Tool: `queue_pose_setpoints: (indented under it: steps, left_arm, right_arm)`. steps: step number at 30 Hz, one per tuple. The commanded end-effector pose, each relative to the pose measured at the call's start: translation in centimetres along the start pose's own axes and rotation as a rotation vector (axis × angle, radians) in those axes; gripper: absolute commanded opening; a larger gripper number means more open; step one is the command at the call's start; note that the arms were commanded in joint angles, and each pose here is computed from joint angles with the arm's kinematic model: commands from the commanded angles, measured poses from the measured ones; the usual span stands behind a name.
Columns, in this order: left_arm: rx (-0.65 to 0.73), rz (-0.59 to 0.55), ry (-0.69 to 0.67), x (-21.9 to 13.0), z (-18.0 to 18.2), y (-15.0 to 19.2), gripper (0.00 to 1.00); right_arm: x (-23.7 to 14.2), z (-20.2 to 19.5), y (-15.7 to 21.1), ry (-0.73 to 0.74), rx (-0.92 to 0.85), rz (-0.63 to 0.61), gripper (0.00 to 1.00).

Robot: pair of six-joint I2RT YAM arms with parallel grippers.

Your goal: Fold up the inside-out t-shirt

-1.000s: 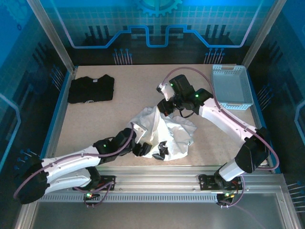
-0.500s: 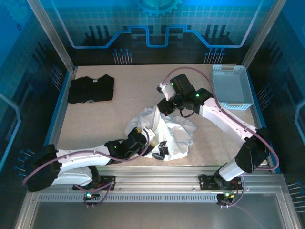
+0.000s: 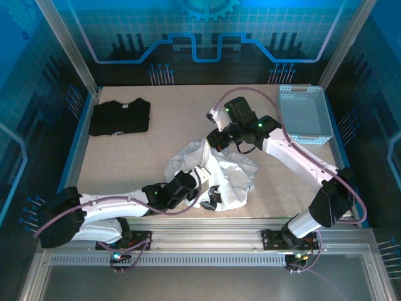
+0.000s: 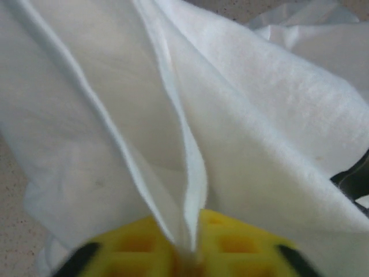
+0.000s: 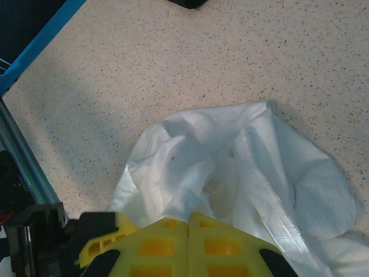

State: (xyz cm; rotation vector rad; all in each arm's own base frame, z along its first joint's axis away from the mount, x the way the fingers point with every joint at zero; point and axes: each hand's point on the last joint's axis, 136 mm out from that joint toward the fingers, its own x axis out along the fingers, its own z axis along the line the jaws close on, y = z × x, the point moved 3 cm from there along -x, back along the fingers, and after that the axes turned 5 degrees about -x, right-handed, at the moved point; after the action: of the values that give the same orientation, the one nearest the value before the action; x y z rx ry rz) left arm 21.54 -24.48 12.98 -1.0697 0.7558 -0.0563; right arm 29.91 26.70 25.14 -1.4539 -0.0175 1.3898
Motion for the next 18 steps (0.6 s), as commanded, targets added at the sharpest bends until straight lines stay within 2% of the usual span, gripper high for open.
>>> queue_pose_setpoints:
  steps: [1,3,7,9,11,15,18]
  left_arm:
    - [-0.076,-0.058,-0.07,-1.2,1.8,-1.7,0.0]
    - [-0.197,-0.061,-0.109,-2.4,3.9,-2.1,0.0]
    - [-0.552,-0.03,-0.108,-5.4,8.7,-2.9,0.0]
    - [-0.679,-0.039,-0.094,-7.0,10.5,-3.4,0.0]
    - [-0.748,-0.04,-0.058,-8.3,11.6,-4.1,0.0]
    - [-0.839,0.018,-0.057,-10.1,13.8,-5.0,0.0]
    - [-0.867,0.034,-0.098,-11.2,15.8,-5.4,0.0]
  right_arm:
    - [-0.1,0.0,-0.4,-0.022,0.033,-0.026,0.0]
    - [0.2,0.7,-0.5,-0.035,0.044,-0.038,0.0]
    - [1.3,2.2,0.8,-0.012,0.085,-0.038,0.01]
    - [1.8,2.8,1.6,-0.004,0.1,-0.039,0.05]
    - [2.1,3.4,1.9,-0.01,0.102,-0.05,0.1]
    - [1.4,6.4,2.0,-0.133,0.018,-0.076,0.3]
    - [-0.1,4.5,3.2,-0.041,0.013,-0.059,0.42]
